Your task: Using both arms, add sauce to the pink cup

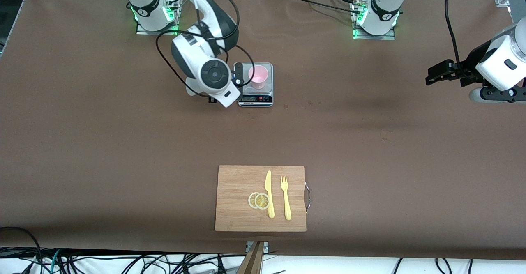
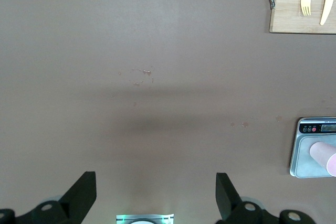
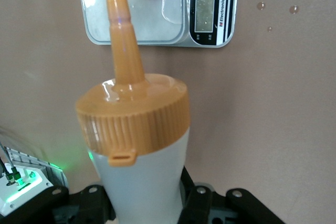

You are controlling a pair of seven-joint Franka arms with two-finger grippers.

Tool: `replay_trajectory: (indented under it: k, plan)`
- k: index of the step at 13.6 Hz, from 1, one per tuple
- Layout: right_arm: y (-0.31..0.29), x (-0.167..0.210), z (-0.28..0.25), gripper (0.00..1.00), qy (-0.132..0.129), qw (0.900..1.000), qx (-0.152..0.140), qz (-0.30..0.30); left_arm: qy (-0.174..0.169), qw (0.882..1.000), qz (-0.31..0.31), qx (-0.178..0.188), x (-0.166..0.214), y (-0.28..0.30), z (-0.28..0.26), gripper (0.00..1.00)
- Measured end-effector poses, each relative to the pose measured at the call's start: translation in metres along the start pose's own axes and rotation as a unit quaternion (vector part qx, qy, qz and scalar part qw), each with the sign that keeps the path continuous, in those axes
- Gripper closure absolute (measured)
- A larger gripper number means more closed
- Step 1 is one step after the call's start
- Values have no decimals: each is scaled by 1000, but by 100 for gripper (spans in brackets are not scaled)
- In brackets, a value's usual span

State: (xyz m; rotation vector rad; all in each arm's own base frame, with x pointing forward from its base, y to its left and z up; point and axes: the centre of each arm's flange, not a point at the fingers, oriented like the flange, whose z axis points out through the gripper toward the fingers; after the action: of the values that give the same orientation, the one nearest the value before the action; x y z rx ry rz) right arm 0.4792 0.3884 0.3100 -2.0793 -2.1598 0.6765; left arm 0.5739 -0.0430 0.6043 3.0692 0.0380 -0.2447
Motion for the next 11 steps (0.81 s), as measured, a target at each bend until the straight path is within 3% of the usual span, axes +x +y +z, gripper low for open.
replay_trajectory:
  k: [7,11]
  plan:
    - [-30,44,26,62,-75,996,-30,25,0,1000,0,0,0,0,0,0]
    - [-45,66,32,62,-98,993,-55,30,0,1000,0,0,0,0,0,0]
